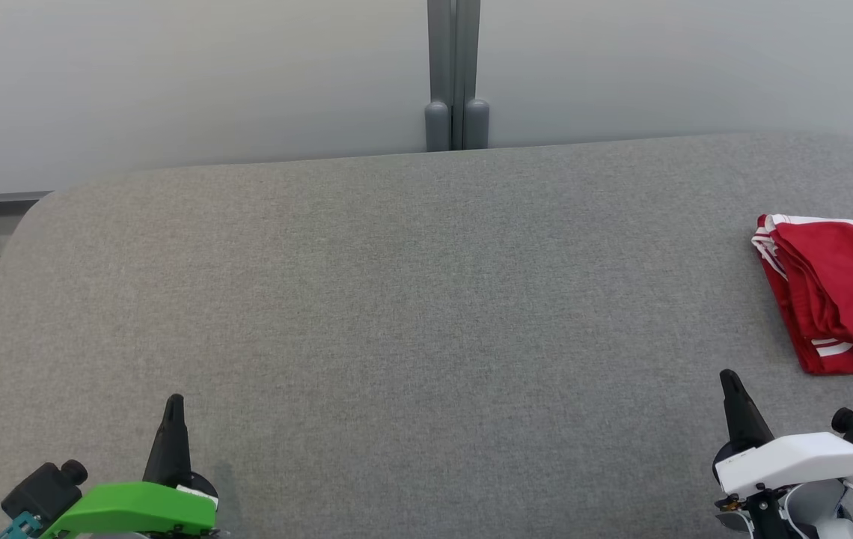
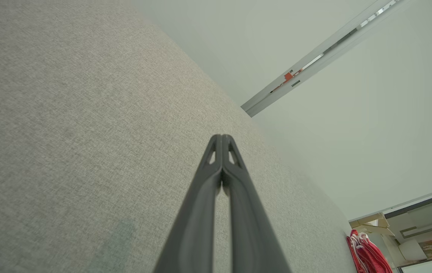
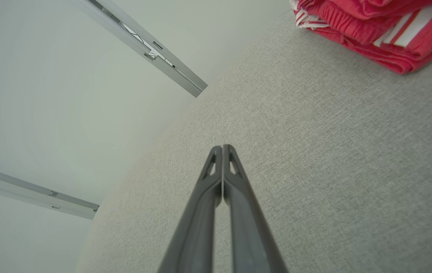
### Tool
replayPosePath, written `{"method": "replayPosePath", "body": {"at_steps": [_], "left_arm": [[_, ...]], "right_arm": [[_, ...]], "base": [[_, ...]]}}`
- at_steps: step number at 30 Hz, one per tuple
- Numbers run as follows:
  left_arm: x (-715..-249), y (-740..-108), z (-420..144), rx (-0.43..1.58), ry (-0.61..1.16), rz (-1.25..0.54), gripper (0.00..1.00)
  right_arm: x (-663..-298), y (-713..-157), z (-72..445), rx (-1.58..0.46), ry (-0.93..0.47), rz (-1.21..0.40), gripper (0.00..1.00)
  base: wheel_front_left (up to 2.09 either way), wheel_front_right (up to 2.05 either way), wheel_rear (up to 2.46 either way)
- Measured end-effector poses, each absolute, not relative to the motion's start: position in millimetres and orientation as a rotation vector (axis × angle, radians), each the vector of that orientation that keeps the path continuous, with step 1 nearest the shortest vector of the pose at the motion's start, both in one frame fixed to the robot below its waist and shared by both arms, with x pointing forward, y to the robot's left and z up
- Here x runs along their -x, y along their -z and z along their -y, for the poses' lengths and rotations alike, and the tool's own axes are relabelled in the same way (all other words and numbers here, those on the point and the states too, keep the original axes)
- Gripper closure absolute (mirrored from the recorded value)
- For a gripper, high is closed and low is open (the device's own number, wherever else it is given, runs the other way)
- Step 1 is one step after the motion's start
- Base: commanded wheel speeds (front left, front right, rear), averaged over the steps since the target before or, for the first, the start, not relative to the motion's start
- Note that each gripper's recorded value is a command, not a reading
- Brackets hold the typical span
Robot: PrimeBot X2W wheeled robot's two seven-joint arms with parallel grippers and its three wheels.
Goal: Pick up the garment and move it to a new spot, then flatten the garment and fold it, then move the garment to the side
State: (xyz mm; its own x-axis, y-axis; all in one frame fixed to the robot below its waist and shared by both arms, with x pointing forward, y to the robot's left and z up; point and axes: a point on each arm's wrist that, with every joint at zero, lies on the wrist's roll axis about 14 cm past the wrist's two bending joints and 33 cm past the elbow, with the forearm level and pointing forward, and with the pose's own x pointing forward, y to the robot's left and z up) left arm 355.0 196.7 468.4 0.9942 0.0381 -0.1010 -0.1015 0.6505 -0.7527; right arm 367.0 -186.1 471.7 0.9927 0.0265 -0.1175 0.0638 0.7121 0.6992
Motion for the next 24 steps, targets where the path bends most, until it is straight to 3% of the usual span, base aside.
{"method": "replayPosePath", "body": {"at_steps": [24], "left_arm": [[-366.3, -478.4, -200.0, 1.115, -0.083, -0.059, 1.00]], "right_arm": [[-374.9, -481.5, 190.5, -1.065, 0.035, -0.090, 1.00]], "base": [[0.00, 0.00, 0.00]]}}
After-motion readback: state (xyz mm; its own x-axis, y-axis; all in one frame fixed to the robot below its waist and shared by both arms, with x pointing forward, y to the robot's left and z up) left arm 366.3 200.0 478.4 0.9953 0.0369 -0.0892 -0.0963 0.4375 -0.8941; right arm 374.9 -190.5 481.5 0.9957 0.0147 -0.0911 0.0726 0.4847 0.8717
